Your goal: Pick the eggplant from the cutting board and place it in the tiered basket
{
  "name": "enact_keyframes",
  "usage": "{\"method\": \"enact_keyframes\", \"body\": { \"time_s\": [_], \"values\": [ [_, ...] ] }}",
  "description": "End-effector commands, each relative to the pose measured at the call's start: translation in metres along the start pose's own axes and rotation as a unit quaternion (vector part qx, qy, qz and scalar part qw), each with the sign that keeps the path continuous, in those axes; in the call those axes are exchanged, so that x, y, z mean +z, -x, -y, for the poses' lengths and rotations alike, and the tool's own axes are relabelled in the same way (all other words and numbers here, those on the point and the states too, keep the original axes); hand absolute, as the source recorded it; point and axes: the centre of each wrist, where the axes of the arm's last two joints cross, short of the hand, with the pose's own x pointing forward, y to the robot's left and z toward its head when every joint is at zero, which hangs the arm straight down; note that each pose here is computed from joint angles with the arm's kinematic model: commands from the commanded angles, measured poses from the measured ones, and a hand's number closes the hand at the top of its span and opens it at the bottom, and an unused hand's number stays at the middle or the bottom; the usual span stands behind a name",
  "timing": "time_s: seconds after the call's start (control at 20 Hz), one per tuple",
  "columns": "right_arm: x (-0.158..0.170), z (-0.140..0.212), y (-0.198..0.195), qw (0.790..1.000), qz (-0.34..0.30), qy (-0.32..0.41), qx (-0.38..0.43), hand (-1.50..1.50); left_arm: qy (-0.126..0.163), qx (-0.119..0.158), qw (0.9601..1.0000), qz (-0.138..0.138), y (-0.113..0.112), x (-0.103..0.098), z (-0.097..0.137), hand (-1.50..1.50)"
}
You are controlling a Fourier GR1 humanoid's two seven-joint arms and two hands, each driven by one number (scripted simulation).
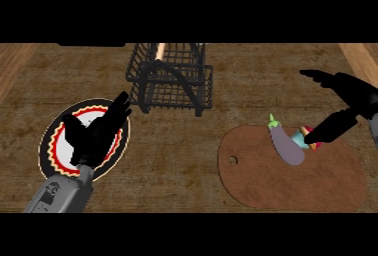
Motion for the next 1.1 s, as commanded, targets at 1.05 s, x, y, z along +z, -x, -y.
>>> {"method": "enact_keyframes", "body": {
  "time_s": [1.05],
  "values": [
    [-0.043,-0.100,-0.133,0.945,-0.206,-0.100,0.235,-1.50,0.005,0.000,1.0000,0.002,0.003,0.010,-0.002,0.00]
  ]
}}
